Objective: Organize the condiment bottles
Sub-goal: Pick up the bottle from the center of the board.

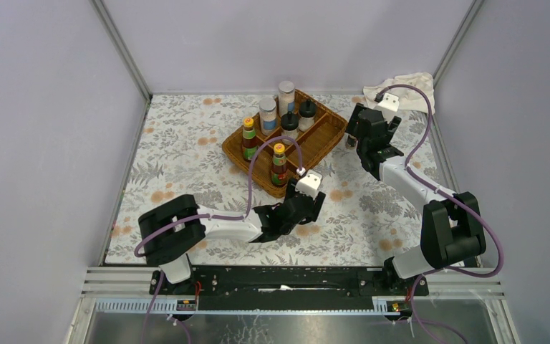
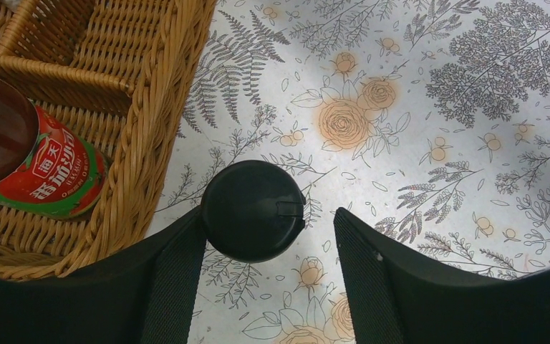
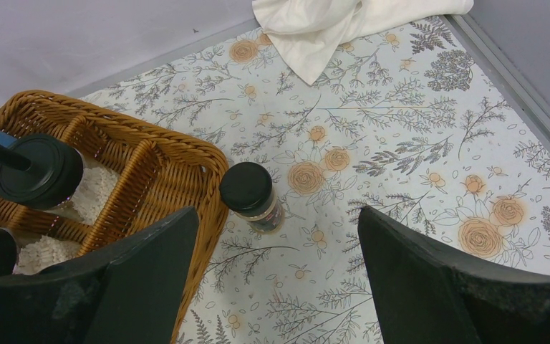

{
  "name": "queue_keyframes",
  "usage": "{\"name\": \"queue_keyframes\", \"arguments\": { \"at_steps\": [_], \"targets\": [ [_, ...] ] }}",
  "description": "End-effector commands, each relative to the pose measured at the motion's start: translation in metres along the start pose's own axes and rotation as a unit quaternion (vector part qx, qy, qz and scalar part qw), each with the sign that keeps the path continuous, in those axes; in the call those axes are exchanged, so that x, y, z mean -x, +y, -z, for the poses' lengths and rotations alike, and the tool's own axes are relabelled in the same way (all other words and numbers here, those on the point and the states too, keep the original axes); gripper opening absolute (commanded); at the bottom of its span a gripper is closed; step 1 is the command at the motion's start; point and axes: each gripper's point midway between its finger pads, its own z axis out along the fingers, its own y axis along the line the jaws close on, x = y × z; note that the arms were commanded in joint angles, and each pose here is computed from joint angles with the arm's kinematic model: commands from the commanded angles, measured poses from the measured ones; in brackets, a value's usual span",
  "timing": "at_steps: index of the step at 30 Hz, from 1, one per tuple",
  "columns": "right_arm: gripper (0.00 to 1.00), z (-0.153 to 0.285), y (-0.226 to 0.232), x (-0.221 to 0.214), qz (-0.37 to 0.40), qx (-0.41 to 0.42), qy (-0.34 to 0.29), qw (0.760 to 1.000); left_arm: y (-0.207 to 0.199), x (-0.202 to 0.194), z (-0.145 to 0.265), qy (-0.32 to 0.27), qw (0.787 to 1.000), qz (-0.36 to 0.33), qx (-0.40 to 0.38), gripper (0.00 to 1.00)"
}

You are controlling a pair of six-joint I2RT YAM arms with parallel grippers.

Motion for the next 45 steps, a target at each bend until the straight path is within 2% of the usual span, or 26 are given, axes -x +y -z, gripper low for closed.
{"name": "queue_keyframes", "arguments": {
  "at_steps": [1, 29, 32, 38, 41, 45],
  "targets": [
    [0.9, 0.0007, 0.0028, 0.017, -0.018, 0.004, -0.022, 1.0, -0.0016, 0.0099, -0.0032, -0.03, 0.999, 0.009, 0.006, 0.69],
    [0.9, 0.0025, 0.0015, 0.0147, -0.018, 0.005, -0.02, 1.0, 0.0026, 0.0149, -0.0023, -0.051, 0.998, 0.015, 0.017, 0.55],
    [0.9, 0.0029, 0.0016, 0.0153, -0.019, 0.005, -0.02, 1.0, 0.003, 0.0143, -0.0025, -0.052, 0.998, 0.012, 0.019, 0.5],
    [0.9, 0.0037, 0.0014, 0.0151, -0.02, 0.006, -0.02, 1.0, 0.0028, 0.0125, -0.0047, -0.052, 0.998, 0.008, 0.022, 0.49],
    [0.89, 0.004, 0.0012, 0.0148, -0.021, 0.006, -0.02, 1.0, 0.002, 0.0119, -0.0064, -0.052, 0.998, 0.005, 0.022, 0.43],
    [0.89, 0.0045, 0.0007, 0.0146, -0.022, 0.006, -0.02, 1.0, 0.0013, 0.0112, -0.0089, -0.052, 0.998, 0.002, 0.024, 0.28]
  ]
}}
